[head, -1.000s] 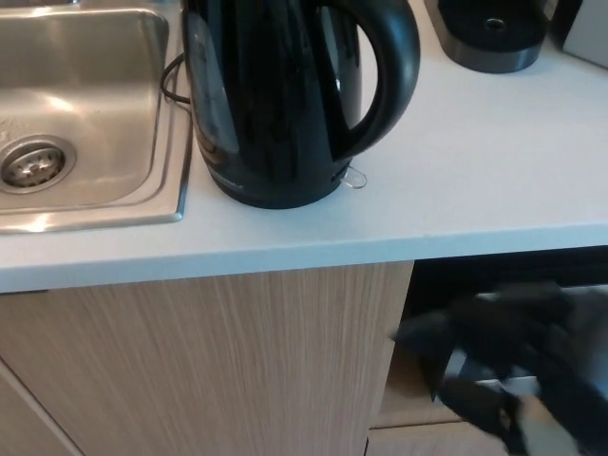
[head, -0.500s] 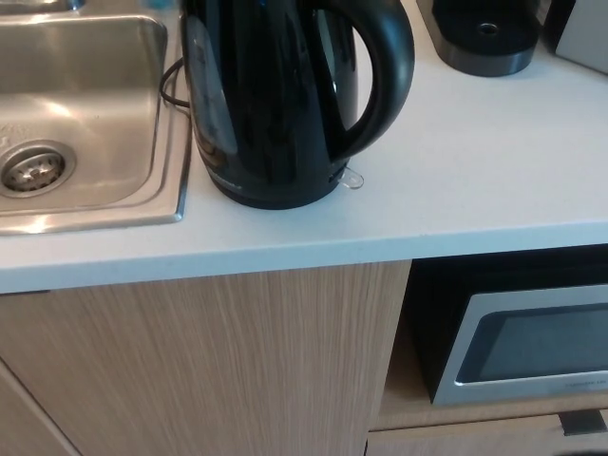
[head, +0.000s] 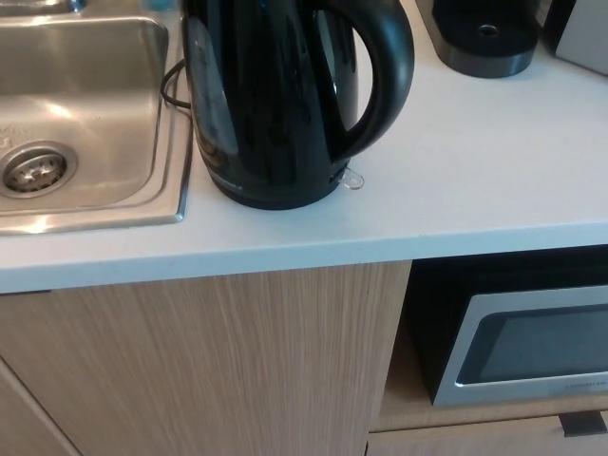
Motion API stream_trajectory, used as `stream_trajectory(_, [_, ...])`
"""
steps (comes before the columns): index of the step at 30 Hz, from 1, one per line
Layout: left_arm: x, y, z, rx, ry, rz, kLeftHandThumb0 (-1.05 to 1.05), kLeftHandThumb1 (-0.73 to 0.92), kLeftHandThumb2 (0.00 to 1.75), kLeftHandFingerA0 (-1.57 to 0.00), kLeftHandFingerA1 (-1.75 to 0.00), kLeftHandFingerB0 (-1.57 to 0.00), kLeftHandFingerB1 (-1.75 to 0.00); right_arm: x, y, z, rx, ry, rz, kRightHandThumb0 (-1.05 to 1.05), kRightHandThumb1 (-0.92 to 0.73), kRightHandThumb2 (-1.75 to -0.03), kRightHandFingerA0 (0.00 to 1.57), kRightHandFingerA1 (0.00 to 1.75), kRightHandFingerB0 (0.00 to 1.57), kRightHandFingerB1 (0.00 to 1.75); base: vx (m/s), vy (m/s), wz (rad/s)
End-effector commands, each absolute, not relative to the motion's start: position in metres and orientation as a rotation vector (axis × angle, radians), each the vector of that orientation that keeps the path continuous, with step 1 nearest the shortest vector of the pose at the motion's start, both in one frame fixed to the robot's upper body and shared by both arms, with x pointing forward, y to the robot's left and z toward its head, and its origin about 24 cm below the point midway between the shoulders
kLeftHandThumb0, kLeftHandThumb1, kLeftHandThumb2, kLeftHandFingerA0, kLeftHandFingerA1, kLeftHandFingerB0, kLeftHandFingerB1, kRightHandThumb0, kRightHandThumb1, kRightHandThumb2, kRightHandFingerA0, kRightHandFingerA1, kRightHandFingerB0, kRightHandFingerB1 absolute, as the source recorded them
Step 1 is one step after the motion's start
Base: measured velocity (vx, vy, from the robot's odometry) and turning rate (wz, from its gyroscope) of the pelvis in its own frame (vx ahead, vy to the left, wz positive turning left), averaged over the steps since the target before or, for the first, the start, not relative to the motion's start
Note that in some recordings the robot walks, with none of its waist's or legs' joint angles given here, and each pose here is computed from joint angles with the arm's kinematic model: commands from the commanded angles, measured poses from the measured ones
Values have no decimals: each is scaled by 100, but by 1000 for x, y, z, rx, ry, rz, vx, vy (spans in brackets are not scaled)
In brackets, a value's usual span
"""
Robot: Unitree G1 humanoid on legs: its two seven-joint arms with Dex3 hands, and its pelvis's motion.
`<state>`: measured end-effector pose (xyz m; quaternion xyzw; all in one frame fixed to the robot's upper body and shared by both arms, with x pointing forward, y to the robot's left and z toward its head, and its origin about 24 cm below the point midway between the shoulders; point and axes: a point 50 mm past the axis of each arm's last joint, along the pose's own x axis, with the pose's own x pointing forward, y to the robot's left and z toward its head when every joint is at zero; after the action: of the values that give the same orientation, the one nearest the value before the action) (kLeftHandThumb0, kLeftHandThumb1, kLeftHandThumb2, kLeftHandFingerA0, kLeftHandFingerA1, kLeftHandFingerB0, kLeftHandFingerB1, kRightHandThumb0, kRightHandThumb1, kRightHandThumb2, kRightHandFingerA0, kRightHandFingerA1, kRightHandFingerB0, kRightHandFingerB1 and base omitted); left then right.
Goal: Pick up a kettle using the right hand on left side of the counter and then walk right towards the kettl base and turn on the kettle
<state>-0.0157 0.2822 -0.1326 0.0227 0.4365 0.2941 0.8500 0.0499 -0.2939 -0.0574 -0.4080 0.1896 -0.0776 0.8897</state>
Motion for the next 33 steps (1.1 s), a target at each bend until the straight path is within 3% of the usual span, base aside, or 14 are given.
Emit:
stream_trajectory(1, [-6,295,-132,72,931,718,21,58,108,-92,-118,-81,-97,24,-318,-104,-527,739,-540,-42,-73,-62,100,75,36,33,0,0,0])
stream_trajectory(10, [15,286,-134,16,867,710,22,57,121,-91,-121,-78,-99,43,-314,-102,-478,633,-529,-45,-76,-62,96,67,42,35,0,0,0])
stream_trajectory(11, [18,284,-133,5,853,707,21,59,117,-90,-122,-76,-98,45,-313,-103,-476,643,-513,-43,-72,-60,95,64,43,35,0,0,0])
stream_trajectory(12, [22,281,-133,12,843,691,26,56,120,-96,-106,-78,-91,46,-311,-105,-509,663,-477,-32,-67,-60,86,59,44,37,0,0,0])
stream_trajectory(13, [25,280,-132,16,839,684,27,54,118,-89,-119,-77,-98,46,-310,-107,-529,682,-458,-20,-66,-60,75,51,43,37,0,0,0])
stream_trajectory(17, [29,277,-133,15,833,671,25,54,119,-87,-119,-76,-97,45,-309,-111,-558,710,-438,-17,-69,-60,71,48,42,36,0,0,0])
stream_trajectory(18, [29,277,-133,13,836,673,29,55,121,-102,-109,-86,-95,45,-308,-112,-567,719,-432,-8,-65,-75,61,43,42,36,0,0,0])
stream_trajectory(20, [31,276,-132,36,851,677,29,54,126,-93,-118,-82,-98,46,-305,-114,-582,730,-423,-2,-62,-78,61,44,42,38,0,0,0])
stream_trajectory(23, [33,276,-129,34,837,675,22,54,122,-93,-125,-83,-100,46,-303,-112,-575,693,-432,5,-55,-94,72,47,52,39,0,0,0])
stream_trajectory(25, [32,276,-129,23,832,683,18,54,120,-94,-124,-89,-103,47,-301,-110,-578,649,-436,6,-54,-92,95,54,66,44,0,0,0])
stream_trajectory(28, [31,277,-128,17,826,678,18,53,123,-96,-125,-90,-104,47,-301,-110,-576,651,-433,4,-58,-90,102,57,70,46,0,0,0])
stream_trajectory(29, [30,276,-128,24,827,670,20,51,125,-96,-122,-89,-103,47,-301,-110,-565,652,-442,-6,-66,-76,115,83,80,51,0,0,0])
stream_trajectory(30, [30,276,-128,25,821,665,23,49,130,-99,-123,-91,-105,47,-301,-109,-552,646,-449,-16,-71,-65,118,94,84,53,0,0,0])
stream_trajectory(33, [28,276,-128,30,805,685,17,50,125,-106,-131,-91,-106,47,-301,-109,-519,635,-476,-12,-68,-67,117,108,87,57,0,0,0])
